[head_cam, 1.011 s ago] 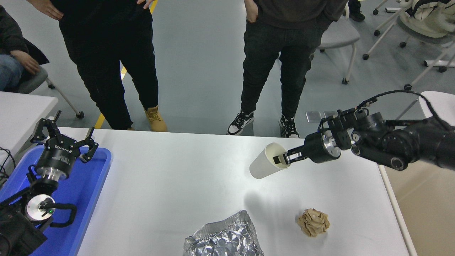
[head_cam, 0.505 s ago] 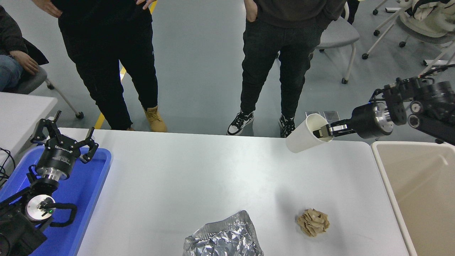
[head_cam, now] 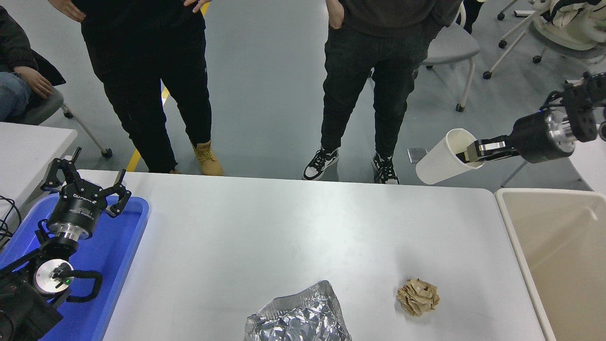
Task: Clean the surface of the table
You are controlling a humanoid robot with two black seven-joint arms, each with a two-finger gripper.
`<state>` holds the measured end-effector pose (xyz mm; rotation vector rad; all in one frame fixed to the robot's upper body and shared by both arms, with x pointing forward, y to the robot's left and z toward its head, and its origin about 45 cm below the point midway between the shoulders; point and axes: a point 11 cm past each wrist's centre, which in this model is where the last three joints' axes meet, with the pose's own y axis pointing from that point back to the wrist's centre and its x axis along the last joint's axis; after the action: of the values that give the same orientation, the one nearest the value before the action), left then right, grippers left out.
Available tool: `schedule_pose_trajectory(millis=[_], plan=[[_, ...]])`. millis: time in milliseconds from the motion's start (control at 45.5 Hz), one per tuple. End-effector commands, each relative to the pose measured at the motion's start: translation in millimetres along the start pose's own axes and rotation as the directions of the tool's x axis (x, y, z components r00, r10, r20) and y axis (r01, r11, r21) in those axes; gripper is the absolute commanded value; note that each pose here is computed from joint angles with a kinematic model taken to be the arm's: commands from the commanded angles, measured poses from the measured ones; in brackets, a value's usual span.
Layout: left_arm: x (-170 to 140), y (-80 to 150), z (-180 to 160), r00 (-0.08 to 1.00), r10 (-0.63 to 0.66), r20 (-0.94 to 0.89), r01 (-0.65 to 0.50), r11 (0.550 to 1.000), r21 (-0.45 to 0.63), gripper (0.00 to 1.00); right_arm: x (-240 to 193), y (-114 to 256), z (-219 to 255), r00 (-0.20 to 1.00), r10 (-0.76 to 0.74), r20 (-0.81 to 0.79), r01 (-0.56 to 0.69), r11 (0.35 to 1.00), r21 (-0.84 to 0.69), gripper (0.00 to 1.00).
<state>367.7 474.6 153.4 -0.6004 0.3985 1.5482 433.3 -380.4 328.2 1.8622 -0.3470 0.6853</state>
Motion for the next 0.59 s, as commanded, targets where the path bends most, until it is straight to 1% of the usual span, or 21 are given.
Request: schedule_pose_trajectory(millis=[0, 198, 396, 571], plan=[[0.0, 0.0, 0.0, 1.0, 0.0, 0.0, 0.0, 1.0, 0.0, 1.0, -10.1, 24.2, 53.3, 0.997, 0.03, 0.077, -0.019, 0.99, -0.138, 0.0], [0.0, 0.0, 0.0, 1.0, 0.0, 0.0, 0.0, 1.0, 0.0, 1.0, -21.6, 49.1, 95.4, 0.992, 0.049, 0.118, -0.016, 0.964, -0.266, 0.0], [0.0, 0.0, 0.0, 1.0, 0.0, 0.0, 0.0, 1.0, 0.0, 1.0, -33.5, 76.6, 137.2, 0.984, 0.083, 0.161, -0.012, 0.915, -0.403, 0.0], [0.0, 0.0, 0.0, 1.0, 0.0, 0.0, 0.0, 1.0, 0.0, 1.0, -46.3, 93.2, 161.9, 0.976, 0.109, 0.188, -0.006, 0.878, -0.479, 0.0]])
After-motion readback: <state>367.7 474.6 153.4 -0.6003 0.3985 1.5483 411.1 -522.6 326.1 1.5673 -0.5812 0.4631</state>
